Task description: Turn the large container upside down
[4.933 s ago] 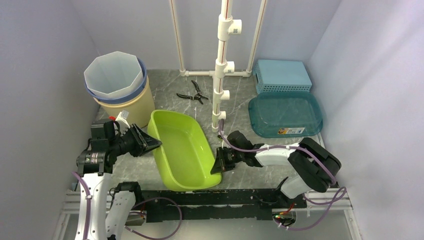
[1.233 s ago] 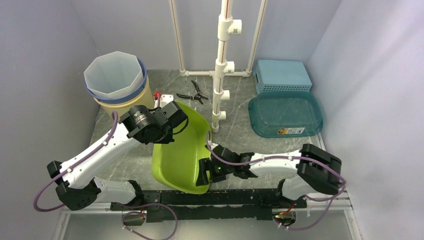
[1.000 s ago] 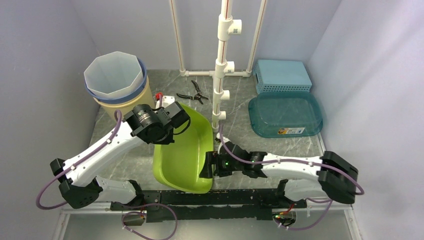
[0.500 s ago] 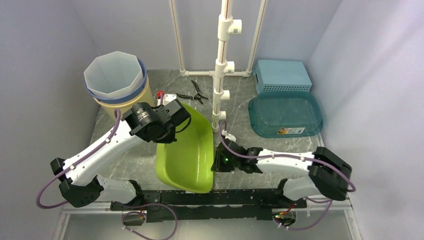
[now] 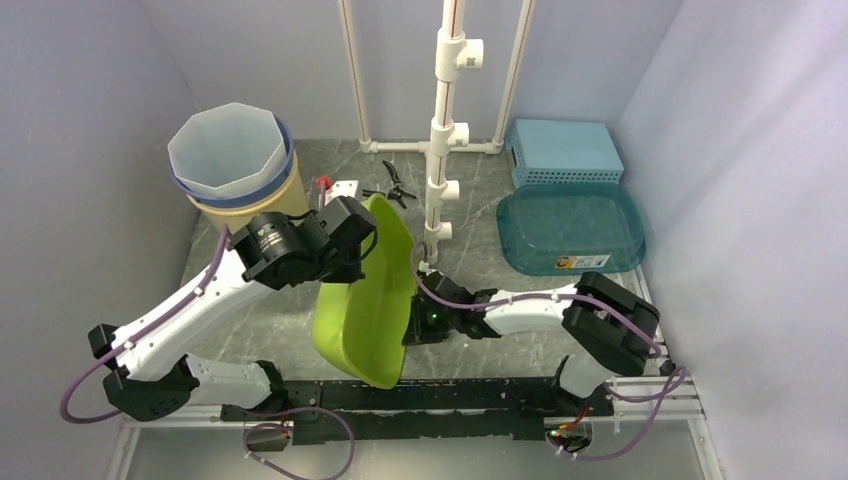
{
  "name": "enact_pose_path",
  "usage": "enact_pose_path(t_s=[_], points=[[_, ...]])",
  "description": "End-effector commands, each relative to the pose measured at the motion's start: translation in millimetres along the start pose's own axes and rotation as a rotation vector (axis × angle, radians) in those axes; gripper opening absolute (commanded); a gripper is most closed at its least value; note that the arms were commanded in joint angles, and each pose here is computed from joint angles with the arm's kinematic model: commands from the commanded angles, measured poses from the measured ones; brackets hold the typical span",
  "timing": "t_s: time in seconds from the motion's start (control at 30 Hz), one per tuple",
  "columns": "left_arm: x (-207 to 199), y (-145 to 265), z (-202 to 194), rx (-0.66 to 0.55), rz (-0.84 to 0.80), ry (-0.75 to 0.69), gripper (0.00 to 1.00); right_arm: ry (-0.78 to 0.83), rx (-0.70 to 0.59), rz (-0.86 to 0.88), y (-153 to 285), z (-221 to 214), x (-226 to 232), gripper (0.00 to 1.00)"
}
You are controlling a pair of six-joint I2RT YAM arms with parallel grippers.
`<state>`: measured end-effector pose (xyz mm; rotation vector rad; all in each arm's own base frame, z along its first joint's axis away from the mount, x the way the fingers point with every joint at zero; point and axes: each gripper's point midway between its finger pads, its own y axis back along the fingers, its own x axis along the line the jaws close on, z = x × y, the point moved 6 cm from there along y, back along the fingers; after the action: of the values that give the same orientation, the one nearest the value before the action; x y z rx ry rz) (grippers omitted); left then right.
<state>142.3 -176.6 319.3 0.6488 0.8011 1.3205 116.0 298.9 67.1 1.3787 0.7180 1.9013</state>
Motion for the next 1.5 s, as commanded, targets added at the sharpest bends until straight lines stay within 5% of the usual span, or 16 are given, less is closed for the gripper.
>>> enact_pose_path(t_s=[0.0,0.37,0.8,1.17,1.47], points=[[-28,-12,-21,0.102,-0.137,0.043,0.02,0.039,-0.026,0.208,-4,10,35,0.17],[-38,-18,-29,0.093,-0.214,0.126,0.03,-0.022,-0.069,0.277,18,5,34,0.39],[-41,-26,-32,0.096,-0.215,0.128,0.03,-0.038,-0.288,0.289,106,22,45,0.65],[-43,-27,-29,0.091,-0.205,0.129,0.05,0.014,-0.409,0.424,201,35,89,0.70],[-43,-27,-29,0.090,-0.208,0.131,0.05,0.096,-0.426,0.370,217,42,130,0.71]])
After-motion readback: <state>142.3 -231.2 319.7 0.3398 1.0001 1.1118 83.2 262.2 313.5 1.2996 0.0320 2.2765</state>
